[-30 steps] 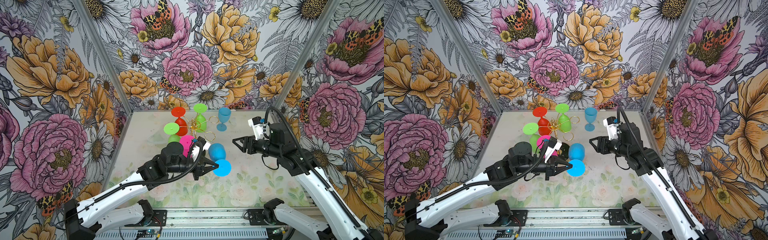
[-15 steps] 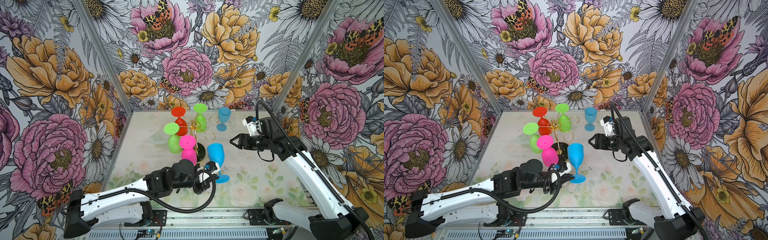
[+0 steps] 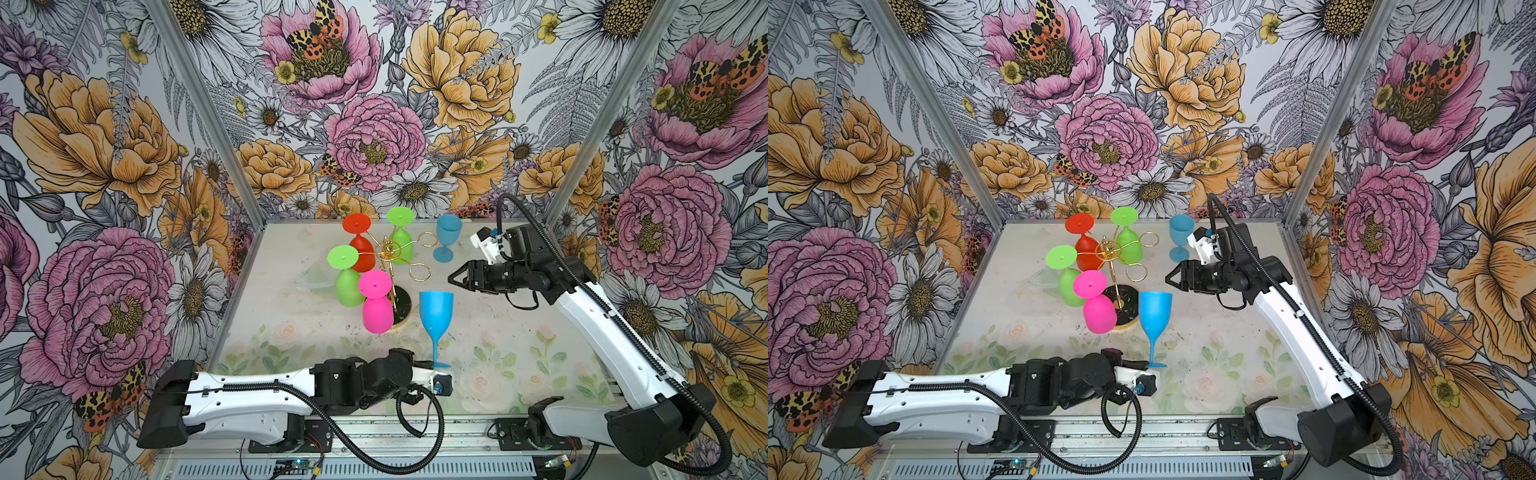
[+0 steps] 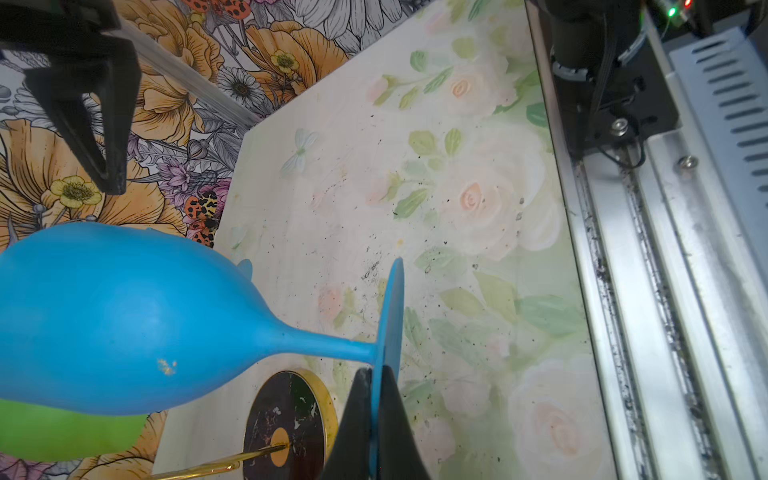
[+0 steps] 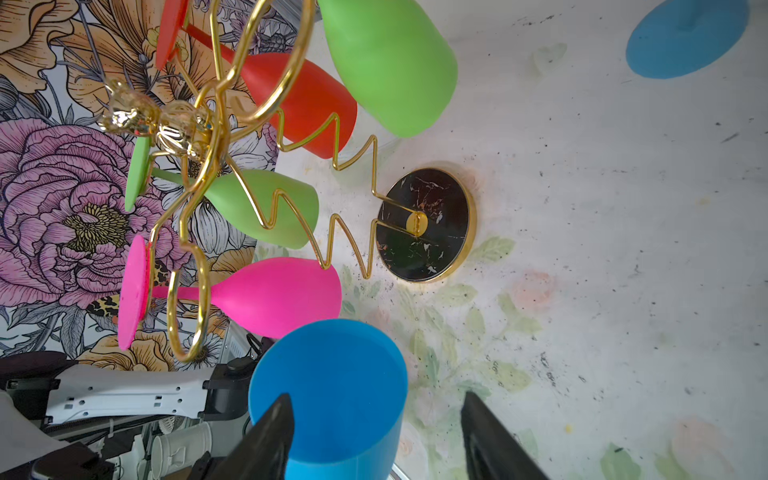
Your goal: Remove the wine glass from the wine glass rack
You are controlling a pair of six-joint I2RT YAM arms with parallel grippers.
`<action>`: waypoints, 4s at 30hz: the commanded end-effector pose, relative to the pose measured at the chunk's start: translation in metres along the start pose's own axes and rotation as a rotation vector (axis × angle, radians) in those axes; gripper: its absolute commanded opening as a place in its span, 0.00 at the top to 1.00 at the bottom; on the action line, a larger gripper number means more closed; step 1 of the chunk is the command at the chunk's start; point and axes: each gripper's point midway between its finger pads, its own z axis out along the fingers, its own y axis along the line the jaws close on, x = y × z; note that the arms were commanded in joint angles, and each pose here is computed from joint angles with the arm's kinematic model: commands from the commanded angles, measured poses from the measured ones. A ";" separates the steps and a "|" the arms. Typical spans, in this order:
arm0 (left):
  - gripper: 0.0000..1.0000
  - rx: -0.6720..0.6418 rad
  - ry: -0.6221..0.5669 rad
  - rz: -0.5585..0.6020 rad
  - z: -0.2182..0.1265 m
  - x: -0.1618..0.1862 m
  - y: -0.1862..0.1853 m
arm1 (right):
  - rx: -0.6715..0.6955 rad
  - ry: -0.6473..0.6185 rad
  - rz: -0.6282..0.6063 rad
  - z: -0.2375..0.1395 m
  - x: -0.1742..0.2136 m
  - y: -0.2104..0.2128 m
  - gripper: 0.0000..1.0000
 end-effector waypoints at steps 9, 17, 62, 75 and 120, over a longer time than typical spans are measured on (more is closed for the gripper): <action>1.00 -0.185 0.081 0.238 0.003 0.012 0.009 | -0.014 0.055 -0.043 0.004 0.010 0.002 0.38; 1.00 -0.221 0.145 0.315 0.003 0.023 0.012 | -0.007 0.096 -0.038 0.013 0.018 -0.006 0.41; 0.72 -0.285 0.201 0.381 0.009 0.044 0.008 | 0.017 0.119 -0.074 0.024 0.014 -0.013 1.00; 0.30 -0.288 0.114 0.175 0.001 0.036 0.010 | 0.214 0.001 -0.125 0.006 -0.013 -0.040 1.00; 0.08 -0.204 -0.071 -0.991 -0.105 0.071 0.084 | 0.951 -0.357 -0.122 -0.019 -0.207 -0.218 1.00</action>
